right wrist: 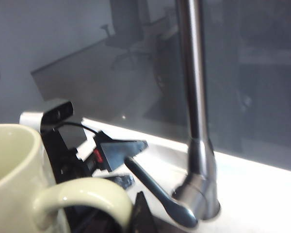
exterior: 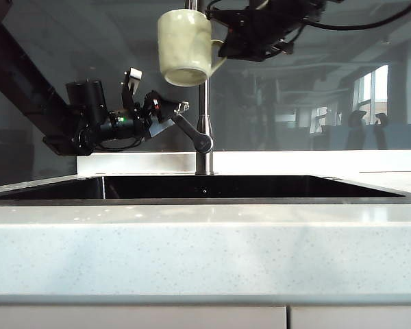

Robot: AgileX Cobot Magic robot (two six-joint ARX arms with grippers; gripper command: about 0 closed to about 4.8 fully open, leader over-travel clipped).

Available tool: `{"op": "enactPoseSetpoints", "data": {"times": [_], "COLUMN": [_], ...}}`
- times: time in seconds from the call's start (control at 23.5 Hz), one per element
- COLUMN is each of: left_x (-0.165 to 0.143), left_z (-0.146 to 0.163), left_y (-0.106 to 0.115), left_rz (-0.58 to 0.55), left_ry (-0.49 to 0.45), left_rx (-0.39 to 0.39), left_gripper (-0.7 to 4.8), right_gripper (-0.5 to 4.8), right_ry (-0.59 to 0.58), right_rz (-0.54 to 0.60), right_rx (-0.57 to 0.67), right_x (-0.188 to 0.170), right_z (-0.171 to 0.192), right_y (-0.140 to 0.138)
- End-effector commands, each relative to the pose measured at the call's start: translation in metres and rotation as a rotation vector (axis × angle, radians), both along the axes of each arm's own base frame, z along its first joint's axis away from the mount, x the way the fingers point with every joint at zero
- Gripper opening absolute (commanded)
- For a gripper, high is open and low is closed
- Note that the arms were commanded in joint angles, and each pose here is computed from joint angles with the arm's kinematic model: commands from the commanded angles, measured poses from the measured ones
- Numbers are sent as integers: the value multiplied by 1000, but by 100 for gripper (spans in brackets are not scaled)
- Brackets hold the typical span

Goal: Pick up the mug next to the sink, go to the faucet to get some water, pour the water into the sink, and finally put the mug back to its place.

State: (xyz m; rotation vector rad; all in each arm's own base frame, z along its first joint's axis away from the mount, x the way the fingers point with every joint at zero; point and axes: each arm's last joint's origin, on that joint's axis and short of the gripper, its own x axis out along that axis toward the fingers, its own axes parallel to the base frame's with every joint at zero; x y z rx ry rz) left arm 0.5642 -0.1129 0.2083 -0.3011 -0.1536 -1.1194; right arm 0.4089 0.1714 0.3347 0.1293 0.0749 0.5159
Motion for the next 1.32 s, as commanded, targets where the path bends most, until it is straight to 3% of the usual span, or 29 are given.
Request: {"op": "enactPoseSetpoints", "data": {"times": [0.04, 0.21, 0.64, 1.32], "left_x": [-1, -1, 1, -7], "left_z": [5, 5, -2, 5], "left_y": [-2, -2, -3, -4], "left_rz": [-5, -5, -21, -212], "left_ry": [-22, -17, 29, -27], "left_rx": [1, 2, 39, 85], "left_gripper": [463, 463, 462, 425], "right_gripper": [-5, -5, -5, -5], "right_ry": [-98, -134, -182, -188], "right_rz": [-24, -100, -105, -115], "right_rx": [54, 71, 90, 92], "right_x": [3, 6, 6, 7], "right_z": [21, 25, 30, 31], "right_y": [2, 1, 0, -3]}}
